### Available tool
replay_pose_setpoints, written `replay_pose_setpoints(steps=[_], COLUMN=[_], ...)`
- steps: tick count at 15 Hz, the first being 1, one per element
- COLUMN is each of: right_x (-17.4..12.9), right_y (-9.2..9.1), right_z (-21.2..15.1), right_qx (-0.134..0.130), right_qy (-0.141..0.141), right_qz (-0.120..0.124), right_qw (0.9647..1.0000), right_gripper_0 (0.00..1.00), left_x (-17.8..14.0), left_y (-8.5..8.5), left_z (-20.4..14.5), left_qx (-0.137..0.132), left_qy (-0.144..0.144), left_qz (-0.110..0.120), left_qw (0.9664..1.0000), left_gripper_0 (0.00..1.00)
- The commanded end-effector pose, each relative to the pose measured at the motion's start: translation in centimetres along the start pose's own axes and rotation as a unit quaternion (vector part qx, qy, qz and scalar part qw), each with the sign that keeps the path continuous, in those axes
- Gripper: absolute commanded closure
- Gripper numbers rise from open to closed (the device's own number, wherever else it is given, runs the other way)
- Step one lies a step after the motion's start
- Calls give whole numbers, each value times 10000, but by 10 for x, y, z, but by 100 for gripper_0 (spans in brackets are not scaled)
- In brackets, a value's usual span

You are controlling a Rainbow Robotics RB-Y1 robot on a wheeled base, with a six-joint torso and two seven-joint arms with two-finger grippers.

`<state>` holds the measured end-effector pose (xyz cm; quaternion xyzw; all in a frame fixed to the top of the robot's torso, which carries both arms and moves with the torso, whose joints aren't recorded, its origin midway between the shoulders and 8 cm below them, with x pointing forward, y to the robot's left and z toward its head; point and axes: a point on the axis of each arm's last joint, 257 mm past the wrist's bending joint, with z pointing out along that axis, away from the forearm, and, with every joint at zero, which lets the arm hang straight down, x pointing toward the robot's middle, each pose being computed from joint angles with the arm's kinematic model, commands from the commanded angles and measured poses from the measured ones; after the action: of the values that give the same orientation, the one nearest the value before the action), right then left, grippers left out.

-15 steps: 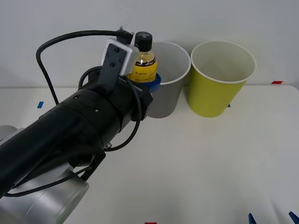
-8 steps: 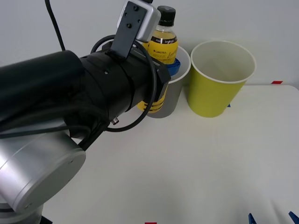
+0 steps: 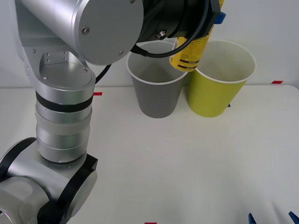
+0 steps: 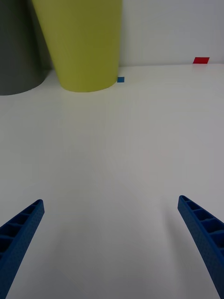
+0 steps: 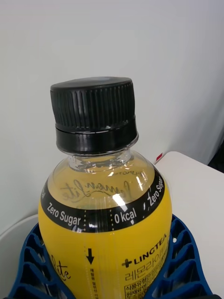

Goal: Put cans in the gray bin and PET bottles in the light green bin.

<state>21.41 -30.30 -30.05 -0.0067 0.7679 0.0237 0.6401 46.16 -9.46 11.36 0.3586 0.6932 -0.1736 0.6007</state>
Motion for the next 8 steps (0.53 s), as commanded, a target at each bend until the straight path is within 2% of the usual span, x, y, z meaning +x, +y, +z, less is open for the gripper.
replay_pose_setpoints(steps=[1,5,8], right_x=[0,0,0], right_y=[0,0,0], right_z=[0,0,0], right_qx=[0,0,0], right_qy=[0,0,0], right_qz=[0,0,0], right_qw=[10000,10000,10000], right_gripper_0=[0,0,0], left_x=[-27,-32,-35], left_y=[3,15,1], left_z=[38,76,106], left_qx=[41,67,157], left_qy=[-128,-493,-737], left_qz=[-90,-303,-276], left_qw=[9999,9983,9968], left_gripper_0=[100,100,100])
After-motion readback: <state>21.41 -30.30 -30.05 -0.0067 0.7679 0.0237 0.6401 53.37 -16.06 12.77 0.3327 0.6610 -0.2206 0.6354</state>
